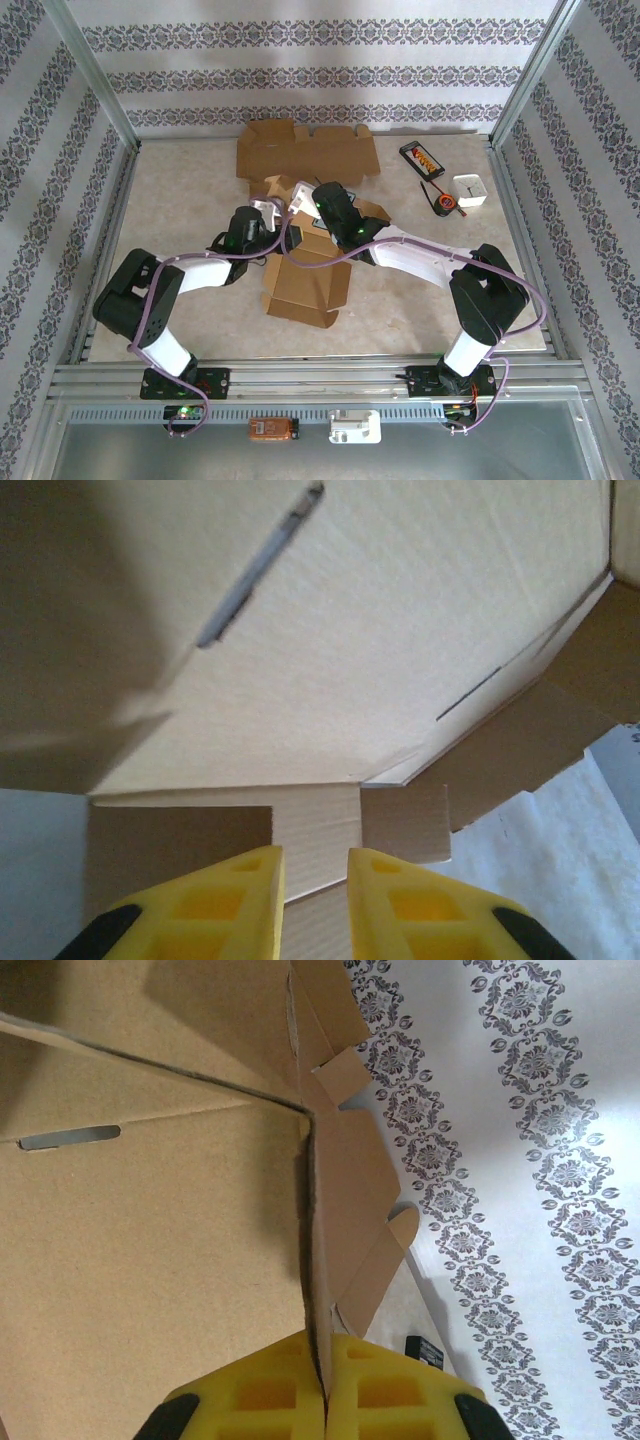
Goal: Fold the paper box
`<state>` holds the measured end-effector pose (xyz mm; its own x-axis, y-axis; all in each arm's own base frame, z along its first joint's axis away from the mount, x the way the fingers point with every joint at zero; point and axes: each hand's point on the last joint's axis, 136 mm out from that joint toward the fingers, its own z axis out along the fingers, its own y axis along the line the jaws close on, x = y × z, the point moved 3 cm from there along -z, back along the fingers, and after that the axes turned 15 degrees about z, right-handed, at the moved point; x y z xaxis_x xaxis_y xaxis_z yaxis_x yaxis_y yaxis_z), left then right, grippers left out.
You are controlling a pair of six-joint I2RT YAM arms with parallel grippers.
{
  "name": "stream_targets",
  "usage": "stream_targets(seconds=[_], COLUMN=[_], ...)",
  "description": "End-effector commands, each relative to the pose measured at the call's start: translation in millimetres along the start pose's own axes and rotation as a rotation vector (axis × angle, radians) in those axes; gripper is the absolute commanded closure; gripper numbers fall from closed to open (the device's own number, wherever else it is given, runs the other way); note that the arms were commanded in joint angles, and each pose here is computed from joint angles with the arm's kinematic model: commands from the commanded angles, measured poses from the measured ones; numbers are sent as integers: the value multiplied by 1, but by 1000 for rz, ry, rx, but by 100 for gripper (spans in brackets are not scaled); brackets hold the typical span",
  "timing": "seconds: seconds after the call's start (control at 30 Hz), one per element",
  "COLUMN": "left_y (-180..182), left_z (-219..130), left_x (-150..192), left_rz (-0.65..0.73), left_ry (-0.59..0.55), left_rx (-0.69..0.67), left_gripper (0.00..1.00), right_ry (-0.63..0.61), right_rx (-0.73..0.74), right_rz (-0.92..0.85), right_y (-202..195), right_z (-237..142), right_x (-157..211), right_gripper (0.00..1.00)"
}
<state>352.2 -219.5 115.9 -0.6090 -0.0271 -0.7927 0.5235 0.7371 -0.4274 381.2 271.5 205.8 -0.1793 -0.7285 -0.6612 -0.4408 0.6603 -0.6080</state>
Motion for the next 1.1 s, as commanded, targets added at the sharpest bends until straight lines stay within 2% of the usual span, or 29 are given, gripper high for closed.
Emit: stream_targets(seconds=[0.0, 0.17, 0.27, 0.43, 0.53, 0.67, 0.77, 0.83, 0.93, 1.07], left_y=[-8, -4, -5, -6, 9, 24, 24, 18, 19, 23], left_z=[9, 11, 2, -39, -70, -103, -112, -108, -102, -88], left_x=[7, 13, 4, -25, -43, -69, -83, -84, -87, -94], left_rz=[-22, -39, 2, 119, 121, 141, 236, 328, 434, 523], left_ry=[-5, -6, -22, -57, -47, -65, -12, 93, 231, 267], left_rx=[52, 33, 3, -142, -257, -284, -243, -152, -90, 16], left_gripper=[75, 73, 67, 56, 54, 48, 42, 35, 30, 26], right_ry=[-14, -11, -12, -11, -13, -17, -23, -25, -38, -36], right_rx=[1, 2, 6, 23, 30, 32, 30, 28, 8, 0], right_rz=[27, 23, 19, 9, 4, -1, -6, -12, -13, -14], right_y=[1, 1, -1, -7, -9, -11, -12, -12, -10, -9], right_z=[-4, -6, -8, -11, -13, -17, -20, -20, -22, -21], right_x=[-6, -4, -4, -3, -4, -3, -4, -4, -5, -4], right_gripper=[97, 97, 97, 97, 97, 97, 97, 97, 97, 97])
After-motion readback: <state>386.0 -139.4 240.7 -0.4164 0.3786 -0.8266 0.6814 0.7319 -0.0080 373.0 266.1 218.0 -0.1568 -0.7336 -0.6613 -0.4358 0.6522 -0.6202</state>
